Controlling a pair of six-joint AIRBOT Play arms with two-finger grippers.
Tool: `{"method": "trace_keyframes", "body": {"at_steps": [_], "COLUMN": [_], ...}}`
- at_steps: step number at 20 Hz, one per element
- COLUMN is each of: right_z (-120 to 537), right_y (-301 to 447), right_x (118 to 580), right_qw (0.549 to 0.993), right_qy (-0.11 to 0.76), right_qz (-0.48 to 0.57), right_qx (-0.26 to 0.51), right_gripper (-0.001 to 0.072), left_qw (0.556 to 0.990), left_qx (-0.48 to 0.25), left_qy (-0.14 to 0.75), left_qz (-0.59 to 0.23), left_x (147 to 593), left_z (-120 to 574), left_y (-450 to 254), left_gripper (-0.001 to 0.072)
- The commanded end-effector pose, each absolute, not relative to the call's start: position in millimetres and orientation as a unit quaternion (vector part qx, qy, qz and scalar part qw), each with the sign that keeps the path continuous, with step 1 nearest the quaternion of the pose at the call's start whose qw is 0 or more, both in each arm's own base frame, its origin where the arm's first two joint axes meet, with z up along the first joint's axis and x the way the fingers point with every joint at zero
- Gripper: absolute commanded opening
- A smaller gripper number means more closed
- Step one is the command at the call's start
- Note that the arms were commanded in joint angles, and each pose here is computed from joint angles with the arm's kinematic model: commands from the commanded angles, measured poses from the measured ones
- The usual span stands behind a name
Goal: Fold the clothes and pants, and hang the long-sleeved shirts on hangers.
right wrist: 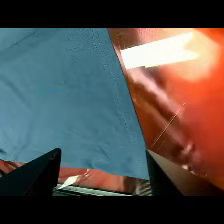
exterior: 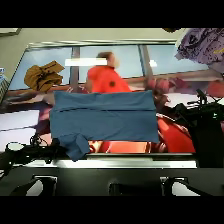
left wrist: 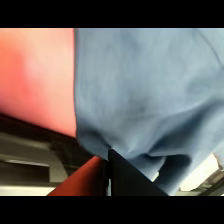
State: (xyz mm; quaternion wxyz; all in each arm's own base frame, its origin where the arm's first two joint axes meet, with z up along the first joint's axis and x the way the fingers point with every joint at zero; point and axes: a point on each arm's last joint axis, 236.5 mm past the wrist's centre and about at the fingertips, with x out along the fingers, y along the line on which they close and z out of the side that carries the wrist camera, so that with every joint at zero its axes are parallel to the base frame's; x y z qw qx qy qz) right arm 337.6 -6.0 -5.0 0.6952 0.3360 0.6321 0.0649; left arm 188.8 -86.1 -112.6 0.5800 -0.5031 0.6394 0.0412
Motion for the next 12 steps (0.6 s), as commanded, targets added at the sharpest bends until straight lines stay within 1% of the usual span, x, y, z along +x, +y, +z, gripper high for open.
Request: {"method": "trace_keyframes", "body": {"at_steps": [1, 2, 4, 8, 12], "right_z": [-9, -17, -29, -62, -92], "right_y": [-9, -20, -24, 13, 22], "right_x": [323, 317, 312, 286, 260], "right_qw": [0.684, 0.686, 0.682, 0.629, 0.613], "right_qy": [0.656, 0.666, 0.672, 0.694, 0.708], "right_qz": [0.071, 0.051, 0.040, 0.084, 0.082], "right_qx": [0.311, 0.289, 0.286, 0.339, 0.342], "right_gripper": [0.0584, 0.0584, 0.0585, 0.0586, 0.0587], "left_qw": [0.582, 0.583, 0.587, 0.596, 0.595], "left_qx": [-0.505, -0.504, -0.503, -0.500, -0.499], "left_qy": [0.636, 0.636, 0.634, 0.628, 0.630], "left_qz": [0.035, 0.034, 0.030, 0.020, 0.013], "left_x": [194, 194, 198, 208, 209], "left_z": [-114, -113, -110, -100, -95], "left_y": [-91, -91, -90, -89, -90], "left_gripper": [0.0019, 0.0019, 0.0019, 0.0019, 0.0019]}}
